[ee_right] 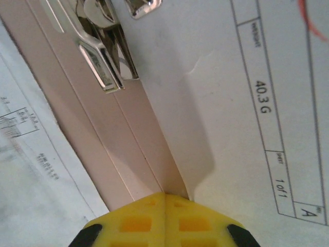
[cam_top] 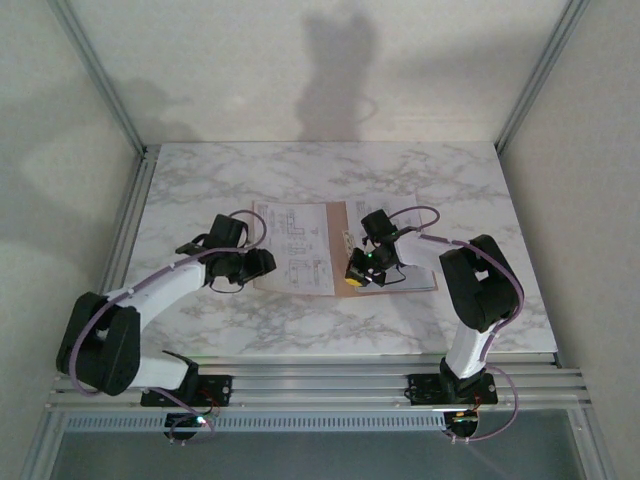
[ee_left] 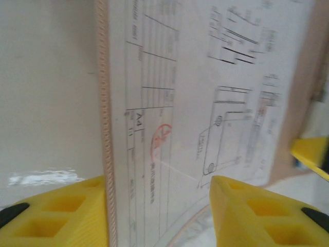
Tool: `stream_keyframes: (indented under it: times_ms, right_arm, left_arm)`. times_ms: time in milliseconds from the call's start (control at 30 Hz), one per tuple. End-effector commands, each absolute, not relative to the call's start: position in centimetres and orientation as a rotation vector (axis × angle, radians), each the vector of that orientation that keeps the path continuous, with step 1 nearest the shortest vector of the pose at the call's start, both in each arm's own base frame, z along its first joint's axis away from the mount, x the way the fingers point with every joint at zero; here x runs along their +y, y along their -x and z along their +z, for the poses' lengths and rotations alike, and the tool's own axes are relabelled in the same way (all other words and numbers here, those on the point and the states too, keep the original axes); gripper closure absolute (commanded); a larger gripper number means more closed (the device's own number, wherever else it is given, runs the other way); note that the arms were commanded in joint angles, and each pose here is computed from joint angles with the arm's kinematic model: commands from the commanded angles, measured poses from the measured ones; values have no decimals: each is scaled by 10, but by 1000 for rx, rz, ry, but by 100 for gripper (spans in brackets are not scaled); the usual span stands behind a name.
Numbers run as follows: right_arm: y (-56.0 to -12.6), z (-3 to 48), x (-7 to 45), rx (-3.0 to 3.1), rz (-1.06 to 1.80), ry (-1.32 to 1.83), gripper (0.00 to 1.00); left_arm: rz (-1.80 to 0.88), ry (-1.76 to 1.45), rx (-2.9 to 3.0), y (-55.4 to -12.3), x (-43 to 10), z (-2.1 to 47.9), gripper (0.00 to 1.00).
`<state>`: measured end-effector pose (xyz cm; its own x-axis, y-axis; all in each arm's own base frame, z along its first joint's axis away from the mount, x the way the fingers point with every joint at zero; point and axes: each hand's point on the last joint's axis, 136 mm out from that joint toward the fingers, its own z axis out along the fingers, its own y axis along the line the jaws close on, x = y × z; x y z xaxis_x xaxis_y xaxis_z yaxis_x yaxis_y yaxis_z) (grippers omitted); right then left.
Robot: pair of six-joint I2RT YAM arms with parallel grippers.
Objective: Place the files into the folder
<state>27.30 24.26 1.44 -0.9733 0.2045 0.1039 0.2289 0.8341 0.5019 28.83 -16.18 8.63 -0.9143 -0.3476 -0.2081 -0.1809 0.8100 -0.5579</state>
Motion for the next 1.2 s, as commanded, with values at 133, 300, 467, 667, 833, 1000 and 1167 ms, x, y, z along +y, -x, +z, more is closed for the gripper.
stream_keyframes:
  times_ms: [133,300,467,667,833,1000,1167]
  right_arm:
    - [-244,-26,219,-2912,-574,383,100]
    - [-246,-23,220,-2915,-585,382,100]
    - [-261,-1,232,-2961,-675,333,95]
    - [-303,72,248,-3116,-857,289,69]
    - [-333,101,213,-3246,-817,467,61]
    - [-352,89,157,-3245,-746,783,68]
    - [-360,67,133,-3200,-665,881,86]
  left_arm:
    - [-954,339,2603,-295,-184,130,62]
    - [-933,342,2596,-300,-184,135,86]
    - [-758,310,2633,-307,-177,138,100]
    - [-486,259,2677,-313,-153,139,100]
    - [-338,169,2690,-317,-140,150,100]
    - [-235,98,2683,-322,-130,158,100]
    - [-164,54,2677,-328,-125,165,100]
